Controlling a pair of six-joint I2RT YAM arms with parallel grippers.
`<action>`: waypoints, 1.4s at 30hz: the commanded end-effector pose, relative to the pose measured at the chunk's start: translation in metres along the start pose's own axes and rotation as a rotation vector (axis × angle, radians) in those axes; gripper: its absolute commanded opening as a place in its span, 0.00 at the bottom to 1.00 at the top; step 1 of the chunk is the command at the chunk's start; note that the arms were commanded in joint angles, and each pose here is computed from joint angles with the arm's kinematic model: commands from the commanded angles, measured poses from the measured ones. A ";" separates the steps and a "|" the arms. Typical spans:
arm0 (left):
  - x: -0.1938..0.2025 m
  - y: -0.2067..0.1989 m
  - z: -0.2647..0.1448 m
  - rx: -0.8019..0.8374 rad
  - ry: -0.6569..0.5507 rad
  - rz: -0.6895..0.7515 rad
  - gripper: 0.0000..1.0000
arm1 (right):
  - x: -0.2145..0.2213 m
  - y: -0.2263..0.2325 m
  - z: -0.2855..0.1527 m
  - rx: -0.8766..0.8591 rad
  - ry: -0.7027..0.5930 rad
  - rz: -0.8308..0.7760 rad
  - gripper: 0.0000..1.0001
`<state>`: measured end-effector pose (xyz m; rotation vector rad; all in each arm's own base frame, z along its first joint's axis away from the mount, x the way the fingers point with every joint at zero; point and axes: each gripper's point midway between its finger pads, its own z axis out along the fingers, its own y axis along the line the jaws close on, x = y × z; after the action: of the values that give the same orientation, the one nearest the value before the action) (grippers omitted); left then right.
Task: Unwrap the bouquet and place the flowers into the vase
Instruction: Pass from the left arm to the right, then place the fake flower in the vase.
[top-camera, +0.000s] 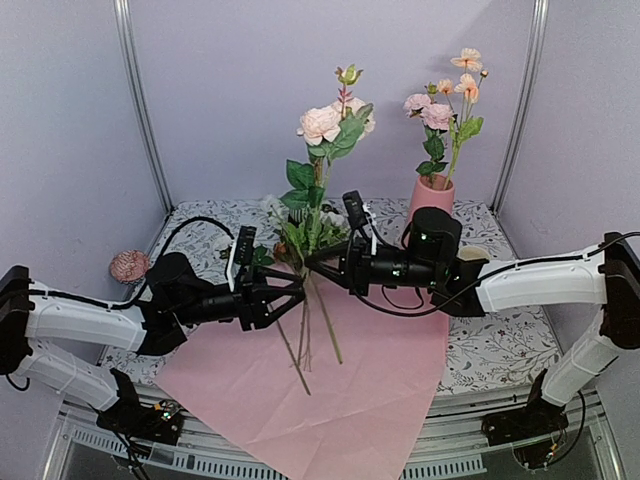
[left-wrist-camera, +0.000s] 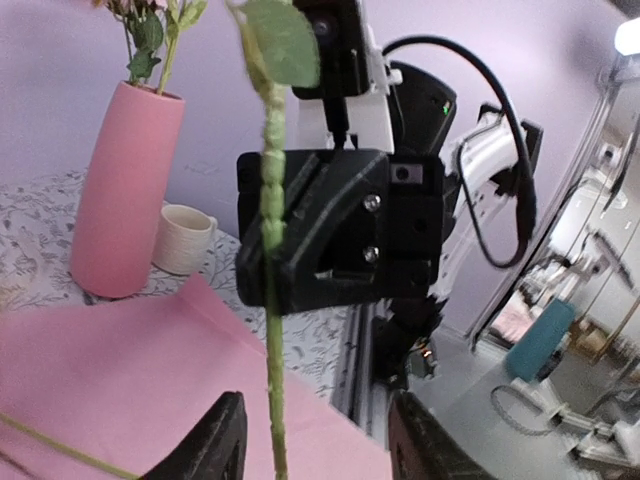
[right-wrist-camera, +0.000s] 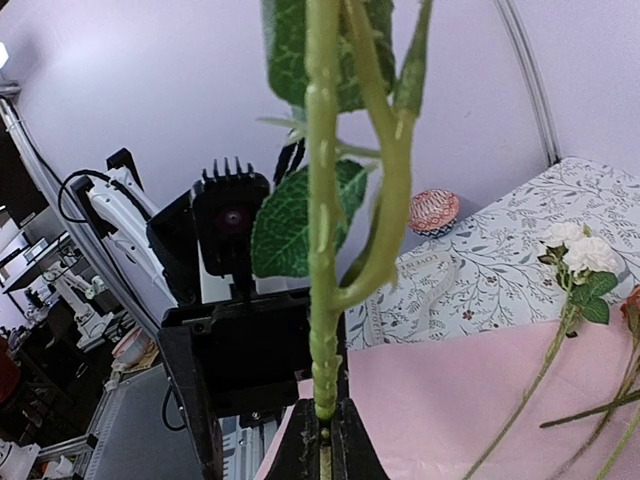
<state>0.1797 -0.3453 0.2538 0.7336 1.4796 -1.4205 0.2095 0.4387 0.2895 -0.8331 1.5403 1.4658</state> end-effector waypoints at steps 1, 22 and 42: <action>-0.002 -0.002 -0.009 -0.019 -0.020 0.022 0.66 | -0.012 -0.019 -0.026 0.141 -0.030 -0.019 0.03; -0.013 0.022 -0.039 -0.257 -0.036 0.035 0.98 | -0.141 -0.071 -0.180 0.989 -0.122 -0.371 0.02; -0.004 0.042 -0.055 -0.334 -0.014 -0.014 0.97 | -0.263 -0.066 -0.208 1.101 -0.278 -0.520 0.02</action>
<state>0.2040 -0.2913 0.2461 0.5239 1.6217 -1.1656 0.3520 0.2085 0.4692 -0.2901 1.5046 0.2463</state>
